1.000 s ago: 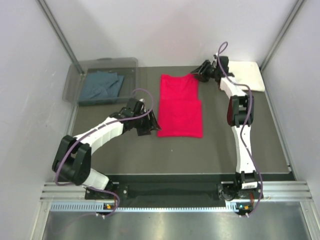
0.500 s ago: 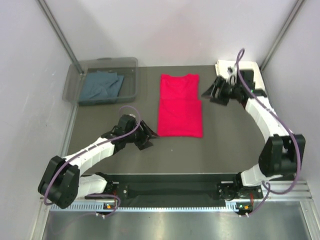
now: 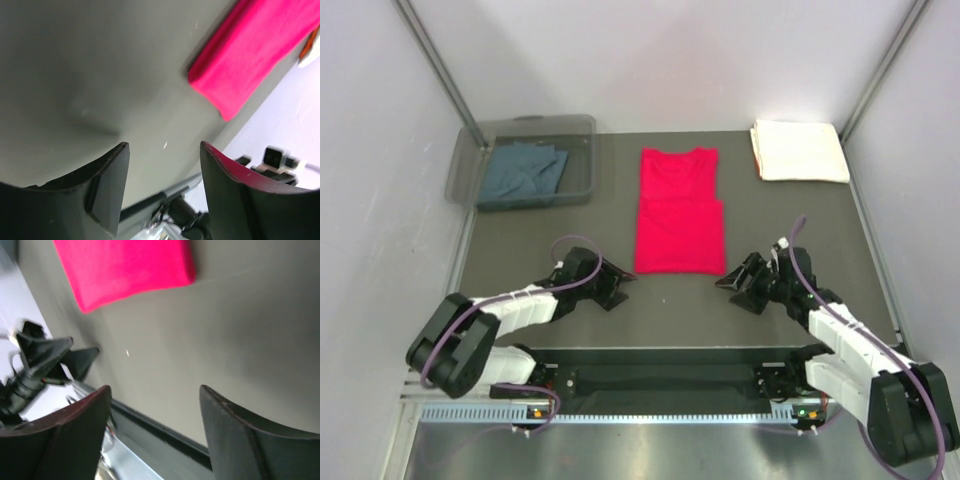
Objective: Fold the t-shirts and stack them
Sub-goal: Fold the tshirt
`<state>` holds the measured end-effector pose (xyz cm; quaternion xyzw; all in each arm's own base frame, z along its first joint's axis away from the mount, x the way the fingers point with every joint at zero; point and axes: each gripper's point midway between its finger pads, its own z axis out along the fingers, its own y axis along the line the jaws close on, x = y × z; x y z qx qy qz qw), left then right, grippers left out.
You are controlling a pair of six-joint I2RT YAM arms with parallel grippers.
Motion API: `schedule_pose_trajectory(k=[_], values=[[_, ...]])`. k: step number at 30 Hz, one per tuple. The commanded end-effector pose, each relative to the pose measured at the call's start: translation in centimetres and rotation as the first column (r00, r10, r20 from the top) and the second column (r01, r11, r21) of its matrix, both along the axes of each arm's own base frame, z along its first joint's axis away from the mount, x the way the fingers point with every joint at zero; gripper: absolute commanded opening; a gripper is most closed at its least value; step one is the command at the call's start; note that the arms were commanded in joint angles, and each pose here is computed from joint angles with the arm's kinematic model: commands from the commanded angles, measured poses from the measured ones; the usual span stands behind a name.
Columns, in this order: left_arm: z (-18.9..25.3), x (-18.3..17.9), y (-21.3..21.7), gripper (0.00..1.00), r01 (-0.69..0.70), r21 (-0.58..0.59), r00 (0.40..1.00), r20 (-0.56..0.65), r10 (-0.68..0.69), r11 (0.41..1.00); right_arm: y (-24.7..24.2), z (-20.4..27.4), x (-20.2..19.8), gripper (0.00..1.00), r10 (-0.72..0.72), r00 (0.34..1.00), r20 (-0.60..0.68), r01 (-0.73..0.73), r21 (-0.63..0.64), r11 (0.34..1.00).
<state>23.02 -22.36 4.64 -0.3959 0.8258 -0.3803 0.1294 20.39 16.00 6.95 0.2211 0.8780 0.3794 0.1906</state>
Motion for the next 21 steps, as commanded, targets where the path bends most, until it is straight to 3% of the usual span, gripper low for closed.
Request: schedule_pose_trajectory(k=[1,8,13,21], values=[[1.4,3.2,-1.6,0.62,-0.043,-0.028,0.997,0.068,0.045,0.999,-0.1,1.9,3.3,0.67,-0.211,0.973,0.092,0.200,0.112,0.973],[-1.2,4.0,-2.5,0.62,-0.125,0.017,0.992,-0.012,0.125,0.992,-1.1,-1.1,4.2,0.66,-0.397,0.917,-0.024,0.397,0.127,0.909],[-3.0,4.6,-1.5,0.59,-0.212,0.057,0.975,-0.048,0.215,0.976,-0.1,-3.1,4.3,0.65,-0.400,0.909,-0.113,0.412,0.119,0.903],[-4.1,5.3,-0.6,0.48,-0.279,0.091,0.958,-0.048,0.284,0.956,-0.3,-4.2,5.1,0.60,-0.479,0.863,-0.162,0.496,0.084,0.864]])
